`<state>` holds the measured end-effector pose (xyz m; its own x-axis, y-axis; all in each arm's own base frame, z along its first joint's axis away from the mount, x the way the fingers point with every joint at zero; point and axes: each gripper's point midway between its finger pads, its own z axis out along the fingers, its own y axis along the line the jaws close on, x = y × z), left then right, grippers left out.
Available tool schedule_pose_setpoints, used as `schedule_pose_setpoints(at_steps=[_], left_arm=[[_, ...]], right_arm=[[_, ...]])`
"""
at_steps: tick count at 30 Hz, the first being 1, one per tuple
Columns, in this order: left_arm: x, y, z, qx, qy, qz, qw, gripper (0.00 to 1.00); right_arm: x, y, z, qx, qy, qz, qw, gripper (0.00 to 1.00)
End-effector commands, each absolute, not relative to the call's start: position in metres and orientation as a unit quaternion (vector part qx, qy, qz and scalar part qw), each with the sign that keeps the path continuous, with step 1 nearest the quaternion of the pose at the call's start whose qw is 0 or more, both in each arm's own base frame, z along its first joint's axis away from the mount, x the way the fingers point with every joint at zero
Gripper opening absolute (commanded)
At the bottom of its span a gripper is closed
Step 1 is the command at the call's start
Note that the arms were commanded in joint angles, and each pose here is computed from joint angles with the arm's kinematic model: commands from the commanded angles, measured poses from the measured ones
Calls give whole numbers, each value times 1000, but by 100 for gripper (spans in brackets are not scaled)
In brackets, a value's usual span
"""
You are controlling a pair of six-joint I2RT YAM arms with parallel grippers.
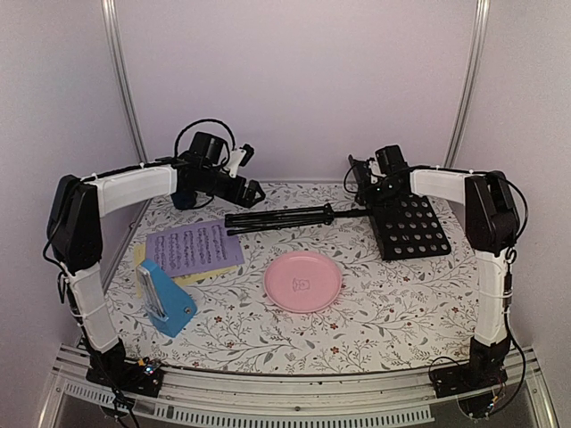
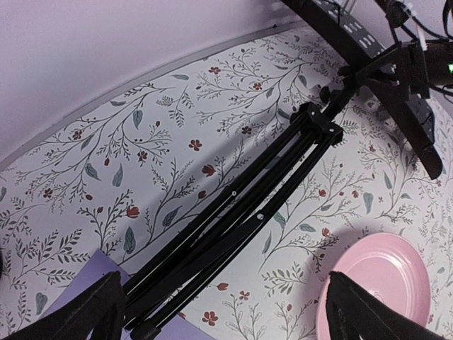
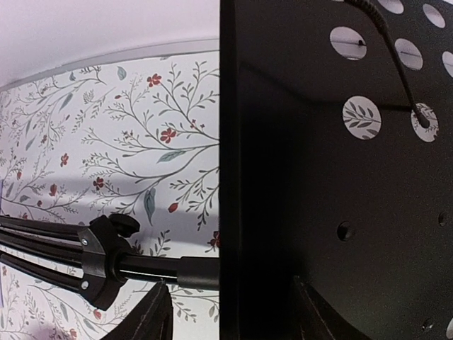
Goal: Set up the instrument practice props
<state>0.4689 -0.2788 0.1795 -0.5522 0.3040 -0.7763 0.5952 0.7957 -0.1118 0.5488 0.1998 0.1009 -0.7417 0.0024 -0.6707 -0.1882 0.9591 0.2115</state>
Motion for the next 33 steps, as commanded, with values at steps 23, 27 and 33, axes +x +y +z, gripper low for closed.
schedule_pose_setpoints(at_steps=[23, 27, 33], left_arm=[[463, -288, 187, 259, 855, -195, 406, 99], [462, -286, 188, 255, 856, -192, 407, 99], [462, -285, 191, 249, 856, -192, 410, 99]], right_arm=[[563, 201, 134, -51, 916, 16, 398, 0], [567, 201, 170, -56, 899, -5, 435, 0], [573, 190, 228, -52, 869, -38, 490, 0]])
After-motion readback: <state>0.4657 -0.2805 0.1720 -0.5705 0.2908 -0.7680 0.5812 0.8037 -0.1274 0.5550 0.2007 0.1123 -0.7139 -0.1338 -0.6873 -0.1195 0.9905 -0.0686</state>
